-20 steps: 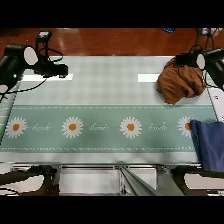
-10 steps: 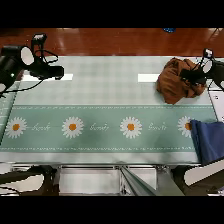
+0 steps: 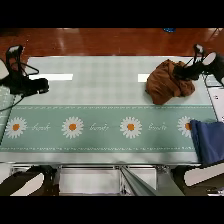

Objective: Fold the shirts.

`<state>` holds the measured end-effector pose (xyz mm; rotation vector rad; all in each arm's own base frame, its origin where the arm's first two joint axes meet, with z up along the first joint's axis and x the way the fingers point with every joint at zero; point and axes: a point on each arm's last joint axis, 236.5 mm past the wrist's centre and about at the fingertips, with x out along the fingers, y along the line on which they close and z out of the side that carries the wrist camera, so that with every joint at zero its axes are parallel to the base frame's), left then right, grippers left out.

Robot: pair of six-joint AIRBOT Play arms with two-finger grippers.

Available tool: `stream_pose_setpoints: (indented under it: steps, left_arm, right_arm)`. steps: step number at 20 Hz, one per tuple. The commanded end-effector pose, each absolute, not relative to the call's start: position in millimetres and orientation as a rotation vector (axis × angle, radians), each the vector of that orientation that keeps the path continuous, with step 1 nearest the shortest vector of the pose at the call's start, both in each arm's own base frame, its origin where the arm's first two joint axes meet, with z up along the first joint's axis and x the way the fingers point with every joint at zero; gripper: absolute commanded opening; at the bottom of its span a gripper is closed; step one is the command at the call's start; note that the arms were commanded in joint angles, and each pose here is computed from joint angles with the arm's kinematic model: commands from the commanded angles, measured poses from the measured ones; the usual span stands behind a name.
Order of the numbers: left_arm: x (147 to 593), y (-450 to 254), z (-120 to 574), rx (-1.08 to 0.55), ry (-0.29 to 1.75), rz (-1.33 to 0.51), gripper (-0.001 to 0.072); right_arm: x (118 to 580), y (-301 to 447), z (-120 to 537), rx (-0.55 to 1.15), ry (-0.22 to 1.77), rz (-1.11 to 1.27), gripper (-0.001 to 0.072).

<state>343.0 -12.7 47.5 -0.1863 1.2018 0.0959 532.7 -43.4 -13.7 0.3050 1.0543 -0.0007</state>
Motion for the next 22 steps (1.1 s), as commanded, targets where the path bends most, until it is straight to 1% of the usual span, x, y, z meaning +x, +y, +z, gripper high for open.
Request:
stream_pose_setpoints:
  steps: [1, 3, 5, 7, 9, 11, 13, 15, 19, 22]
  left_arm:
    - [294, -48, 42, -0.339, 1.127, -0.009, 0.0507]
    - [277, -68, 49, -0.415, 1.068, -0.085, 0.0507]
    - [264, -86, 59, -0.426, 1.023, -0.184, 0.0507]
    - [259, -89, 67, -0.433, 0.993, -0.201, 0.0507]
    - [258, -89, 69, -0.432, 0.982, -0.203, 0.0507]
    - [258, -89, 69, -0.432, 0.983, -0.203, 0.0507]
    - [258, -89, 69, -0.431, 0.982, -0.203, 0.0507]
    - [261, -88, 71, -0.431, 0.968, -0.201, 0.0507]
    - [271, -85, 77, -0.431, 0.917, -0.194, 0.0507]
    - [276, -74, 78, -0.402, 0.893, -0.159, 0.0507]
  right_arm:
    - [549, -6, 125, 0.242, 0.774, 0.147, 0.0023]
    - [542, 11, 220, 0.182, 0.588, 0.192, 0.0023]
    - [521, 30, 308, 0.128, 0.415, 0.231, 0.0023]
    - [491, 48, 379, 0.076, 0.266, 0.268, 0.0023]
    - [458, 63, 428, 0.034, 0.160, 0.301, 0.0023]
    - [424, 79, 452, -0.015, 0.116, 0.345, 0.0023]
    - [392, 101, 452, -0.073, 0.148, 0.414, 0.0023]
    - [367, 125, 431, -0.125, 0.244, 0.506, 0.0023]
    - [331, 181, 349, -0.194, 0.560, 0.732, 0.0023]
    - [316, 233, 269, -0.213, 0.766, 0.883, 0.0023]
